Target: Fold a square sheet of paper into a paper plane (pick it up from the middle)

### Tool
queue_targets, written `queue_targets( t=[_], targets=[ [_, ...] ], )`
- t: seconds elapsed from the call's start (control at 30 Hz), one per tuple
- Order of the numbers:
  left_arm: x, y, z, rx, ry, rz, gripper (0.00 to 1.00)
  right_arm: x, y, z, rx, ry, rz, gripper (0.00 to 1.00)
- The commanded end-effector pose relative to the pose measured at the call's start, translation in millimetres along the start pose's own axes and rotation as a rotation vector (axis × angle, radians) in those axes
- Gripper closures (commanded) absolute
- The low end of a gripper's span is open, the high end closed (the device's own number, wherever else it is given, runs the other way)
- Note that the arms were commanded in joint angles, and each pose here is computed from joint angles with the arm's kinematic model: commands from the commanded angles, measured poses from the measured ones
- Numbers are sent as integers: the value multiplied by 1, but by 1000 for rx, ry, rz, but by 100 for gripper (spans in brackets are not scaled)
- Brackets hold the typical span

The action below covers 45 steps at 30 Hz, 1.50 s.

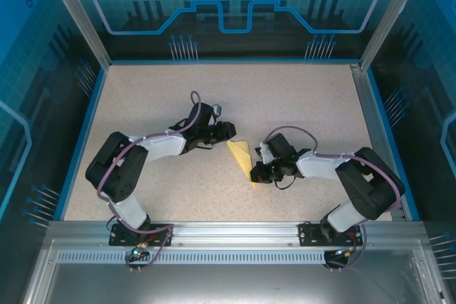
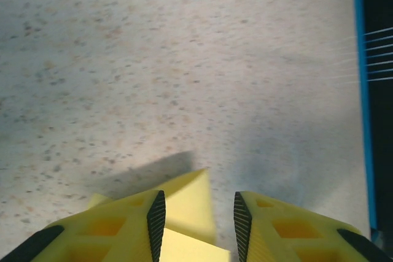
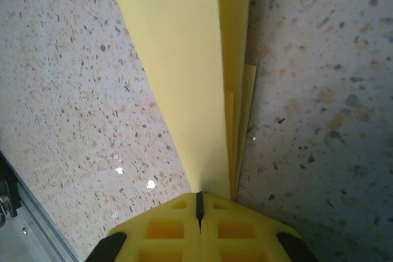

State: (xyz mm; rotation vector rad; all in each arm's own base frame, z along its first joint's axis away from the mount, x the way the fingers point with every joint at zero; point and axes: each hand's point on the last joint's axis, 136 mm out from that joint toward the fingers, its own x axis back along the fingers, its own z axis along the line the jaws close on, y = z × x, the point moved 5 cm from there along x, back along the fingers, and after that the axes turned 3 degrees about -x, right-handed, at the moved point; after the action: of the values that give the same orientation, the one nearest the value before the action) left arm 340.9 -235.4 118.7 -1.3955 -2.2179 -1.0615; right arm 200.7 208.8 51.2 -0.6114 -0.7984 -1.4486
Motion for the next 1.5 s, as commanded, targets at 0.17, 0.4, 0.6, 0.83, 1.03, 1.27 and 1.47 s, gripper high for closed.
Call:
queue_targets(
  t=[0.17, 0.4, 0.6, 0.83, 1.03, 1.27, 1.47],
  targets=[
    [-21, -41, -16, -118, -73, 155, 66, -1, 2, -3, -24, -29, 45, 97],
    [-42, -50, 8, -75, 17, 197, 67, 4, 12, 12, -21, 34, 18, 95],
    [-52, -57, 24, -44, 91, 233, 68, 16, 33, 42, 4, 125, -53, 92],
    [-52, -59, 26, -42, 97, 248, 68, -2, 54, 48, -34, 126, -53, 91],
    [-52, -58, 25, -37, 99, 249, 68, -21, 55, 33, -80, 66, -28, 91],
    [-53, -59, 36, -8, 140, 255, 69, -27, 24, 11, -111, 58, 25, 88],
    [-52, -58, 51, 47, 166, 252, 69, -14, -6, 2, -113, 45, 44, 85]
  ],
)
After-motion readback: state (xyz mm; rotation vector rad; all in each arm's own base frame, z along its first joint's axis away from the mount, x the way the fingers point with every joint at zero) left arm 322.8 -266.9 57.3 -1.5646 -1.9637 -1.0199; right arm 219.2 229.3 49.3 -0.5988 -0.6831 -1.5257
